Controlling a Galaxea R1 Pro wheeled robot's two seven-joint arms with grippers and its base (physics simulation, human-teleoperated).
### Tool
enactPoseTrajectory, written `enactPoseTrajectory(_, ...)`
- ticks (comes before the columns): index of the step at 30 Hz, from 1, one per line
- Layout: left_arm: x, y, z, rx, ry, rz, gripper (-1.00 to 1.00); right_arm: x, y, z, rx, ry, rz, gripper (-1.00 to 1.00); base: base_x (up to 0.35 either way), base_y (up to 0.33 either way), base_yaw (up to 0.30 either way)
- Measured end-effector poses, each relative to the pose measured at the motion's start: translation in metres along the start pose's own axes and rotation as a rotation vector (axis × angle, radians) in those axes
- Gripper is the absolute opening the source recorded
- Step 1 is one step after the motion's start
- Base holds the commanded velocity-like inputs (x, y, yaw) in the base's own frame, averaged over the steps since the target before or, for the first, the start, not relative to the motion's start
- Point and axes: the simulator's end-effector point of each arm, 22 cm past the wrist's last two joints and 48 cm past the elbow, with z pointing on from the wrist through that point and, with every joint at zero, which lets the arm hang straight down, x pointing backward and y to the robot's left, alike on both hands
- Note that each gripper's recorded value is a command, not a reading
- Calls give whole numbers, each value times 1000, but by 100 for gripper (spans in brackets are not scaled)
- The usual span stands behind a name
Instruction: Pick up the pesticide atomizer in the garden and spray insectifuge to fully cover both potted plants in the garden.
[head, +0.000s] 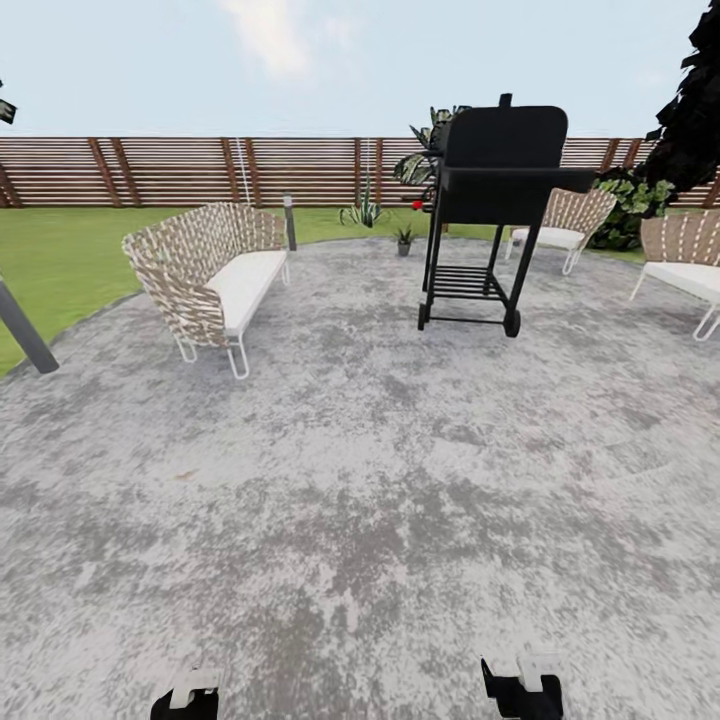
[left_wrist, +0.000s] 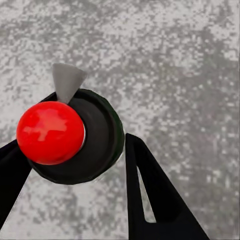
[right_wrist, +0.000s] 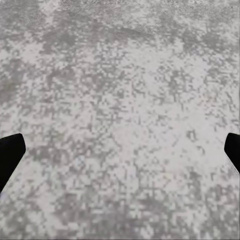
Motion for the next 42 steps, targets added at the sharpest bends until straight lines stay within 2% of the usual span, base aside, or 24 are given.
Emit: enactPoseTrajectory(42, 0, 0, 0, 0, 0, 0, -100, 0, 0, 0, -1, 0, -1, 100, 335, 0, 0)
